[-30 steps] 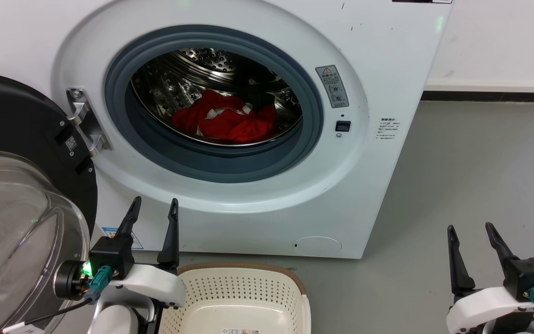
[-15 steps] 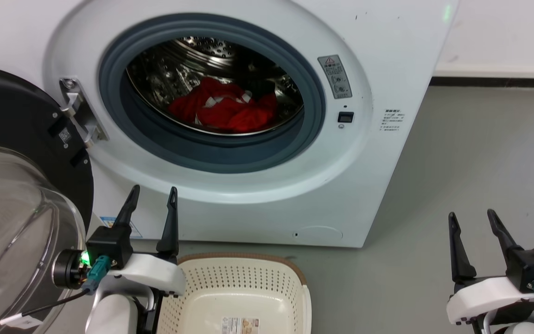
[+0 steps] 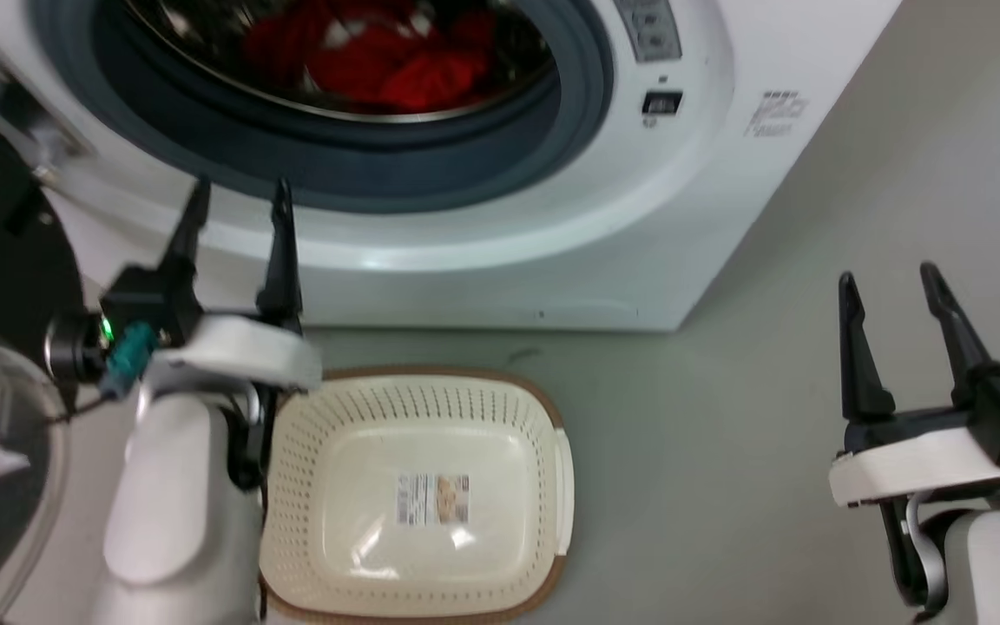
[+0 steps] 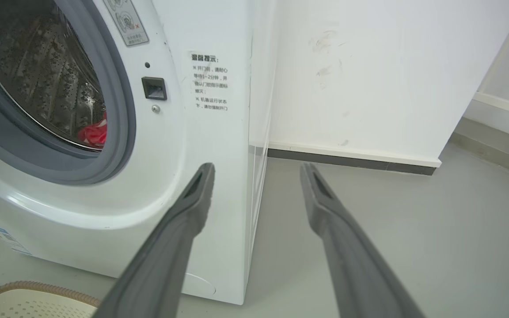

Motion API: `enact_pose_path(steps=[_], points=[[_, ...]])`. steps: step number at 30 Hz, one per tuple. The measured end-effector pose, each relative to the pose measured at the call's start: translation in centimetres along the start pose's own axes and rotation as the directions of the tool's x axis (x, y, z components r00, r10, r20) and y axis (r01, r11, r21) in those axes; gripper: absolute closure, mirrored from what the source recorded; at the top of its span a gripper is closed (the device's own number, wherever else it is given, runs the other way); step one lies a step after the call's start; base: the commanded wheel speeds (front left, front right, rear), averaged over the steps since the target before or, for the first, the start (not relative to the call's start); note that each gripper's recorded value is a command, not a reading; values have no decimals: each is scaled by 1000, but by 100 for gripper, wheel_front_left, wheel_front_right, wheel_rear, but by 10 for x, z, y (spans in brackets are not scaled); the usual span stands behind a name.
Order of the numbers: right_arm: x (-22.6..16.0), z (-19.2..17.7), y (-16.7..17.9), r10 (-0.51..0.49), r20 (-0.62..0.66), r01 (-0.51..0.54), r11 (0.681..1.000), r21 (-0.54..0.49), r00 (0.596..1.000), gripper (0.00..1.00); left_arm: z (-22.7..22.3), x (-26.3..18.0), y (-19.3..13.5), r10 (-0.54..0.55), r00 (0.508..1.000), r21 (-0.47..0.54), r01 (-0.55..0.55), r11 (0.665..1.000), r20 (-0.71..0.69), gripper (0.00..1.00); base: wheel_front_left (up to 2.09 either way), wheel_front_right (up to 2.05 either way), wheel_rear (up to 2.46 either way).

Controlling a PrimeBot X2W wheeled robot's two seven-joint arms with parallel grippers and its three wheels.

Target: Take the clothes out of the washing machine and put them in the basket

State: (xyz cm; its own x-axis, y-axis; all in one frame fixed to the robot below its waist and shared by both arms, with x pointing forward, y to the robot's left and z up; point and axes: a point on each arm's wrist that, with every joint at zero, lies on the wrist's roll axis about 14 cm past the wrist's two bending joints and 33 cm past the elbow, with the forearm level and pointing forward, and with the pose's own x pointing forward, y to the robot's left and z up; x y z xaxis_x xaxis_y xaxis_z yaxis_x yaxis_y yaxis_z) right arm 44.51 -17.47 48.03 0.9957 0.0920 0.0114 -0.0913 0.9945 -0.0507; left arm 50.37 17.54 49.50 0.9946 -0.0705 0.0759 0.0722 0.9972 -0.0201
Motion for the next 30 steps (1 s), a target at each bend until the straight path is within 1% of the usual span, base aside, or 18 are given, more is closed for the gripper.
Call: enact_pose_path(steps=[6, 10, 14, 18, 23, 27, 30], points=[[21, -33, 4, 15, -49, -14, 1000, 23, 999, 0, -35, 58, 2, -20, 999, 18, 21, 1000, -46, 0, 0, 0, 0], [27, -56, 7, 26, -89, -22, 999, 46, 996, 0, -59, 95, -2, -47, 996, 24, 49, 999, -77, 0, 0, 0, 0], [23, -76, -1, 5, -137, 2, 998, 55, 991, 0, -83, 128, -14, -83, 989, 15, 86, 996, -123, 0, 0, 0, 0], [17, -90, -8, -11, -174, 23, 998, 67, 985, 0, -97, 159, -31, -117, 979, 1, 118, 993, -167, 0, 0, 0, 0], [10, -100, -11, -19, -207, 38, 996, 87, 978, 0, -102, 196, -38, -126, 966, -1, 130, 992, -226, 0, 0, 0, 0], [2, -106, -14, -30, -233, 55, 993, 101, 972, 0, -121, 209, -42, -129, 931, -10, 134, 991, -343, 0, 0, 0, 0], [-1, -105, -17, -40, -239, 67, 992, 107, 970, 0, -138, 213, -44, -129, 892, -24, 132, 991, -433, 0, 0, 0, 0]])
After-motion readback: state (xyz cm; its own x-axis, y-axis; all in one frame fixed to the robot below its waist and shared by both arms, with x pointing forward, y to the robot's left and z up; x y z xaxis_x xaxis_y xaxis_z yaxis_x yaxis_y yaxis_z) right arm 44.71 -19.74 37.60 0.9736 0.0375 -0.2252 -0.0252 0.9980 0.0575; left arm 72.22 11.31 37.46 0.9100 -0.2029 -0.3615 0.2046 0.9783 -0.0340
